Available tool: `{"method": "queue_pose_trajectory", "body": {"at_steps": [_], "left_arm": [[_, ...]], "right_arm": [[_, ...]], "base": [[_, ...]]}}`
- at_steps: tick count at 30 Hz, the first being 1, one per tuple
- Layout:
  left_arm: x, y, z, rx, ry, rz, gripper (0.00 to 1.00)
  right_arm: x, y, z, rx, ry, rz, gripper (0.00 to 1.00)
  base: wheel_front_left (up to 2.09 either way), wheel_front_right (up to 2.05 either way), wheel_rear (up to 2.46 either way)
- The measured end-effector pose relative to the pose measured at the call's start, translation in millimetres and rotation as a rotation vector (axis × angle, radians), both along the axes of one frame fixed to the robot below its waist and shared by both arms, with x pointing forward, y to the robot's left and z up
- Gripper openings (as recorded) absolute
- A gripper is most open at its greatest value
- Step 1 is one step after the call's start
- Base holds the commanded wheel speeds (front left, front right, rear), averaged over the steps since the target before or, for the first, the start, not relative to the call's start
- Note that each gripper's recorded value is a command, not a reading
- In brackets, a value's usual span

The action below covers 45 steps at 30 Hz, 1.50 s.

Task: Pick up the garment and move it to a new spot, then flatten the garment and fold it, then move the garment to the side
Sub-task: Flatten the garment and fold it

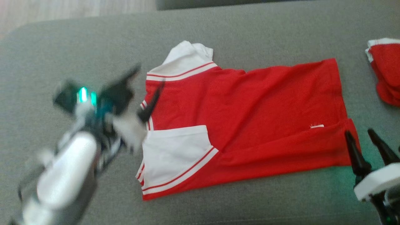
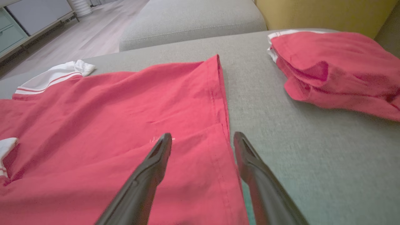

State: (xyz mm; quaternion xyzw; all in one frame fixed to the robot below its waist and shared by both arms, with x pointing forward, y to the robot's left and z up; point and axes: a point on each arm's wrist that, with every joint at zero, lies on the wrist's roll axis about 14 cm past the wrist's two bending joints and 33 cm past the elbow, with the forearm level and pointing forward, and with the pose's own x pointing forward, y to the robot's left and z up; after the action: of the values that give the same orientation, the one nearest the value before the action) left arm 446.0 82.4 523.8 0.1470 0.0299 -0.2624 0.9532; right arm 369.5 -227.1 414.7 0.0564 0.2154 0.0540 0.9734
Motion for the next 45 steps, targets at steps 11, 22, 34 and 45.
{"method": "queue_pose_trajectory", "body": {"at_steps": [11,22,34,45], "left_arm": [[65,-52,-53,0.235,0.252,-0.238,1.00],[110,-47,-134,0.434,0.346,-0.304,1.00],[139,-48,-141,0.472,0.280,-0.309,1.00],[144,-61,-145,0.469,0.262,-0.330,1.00]], "right_arm": [[32,-4,-4,-0.006,-0.013,-0.012,1.00],[38,-29,-27,-0.028,0.026,-0.081,1.00],[37,-37,-36,-0.026,0.036,-0.112,1.00],[33,-43,-40,-0.031,0.049,-0.131,1.00]], "base": [[0.00,0.00,0.00],[0.00,0.00,0.00],[0.00,0.00,0.00],[0.00,0.00,0.00]]}}
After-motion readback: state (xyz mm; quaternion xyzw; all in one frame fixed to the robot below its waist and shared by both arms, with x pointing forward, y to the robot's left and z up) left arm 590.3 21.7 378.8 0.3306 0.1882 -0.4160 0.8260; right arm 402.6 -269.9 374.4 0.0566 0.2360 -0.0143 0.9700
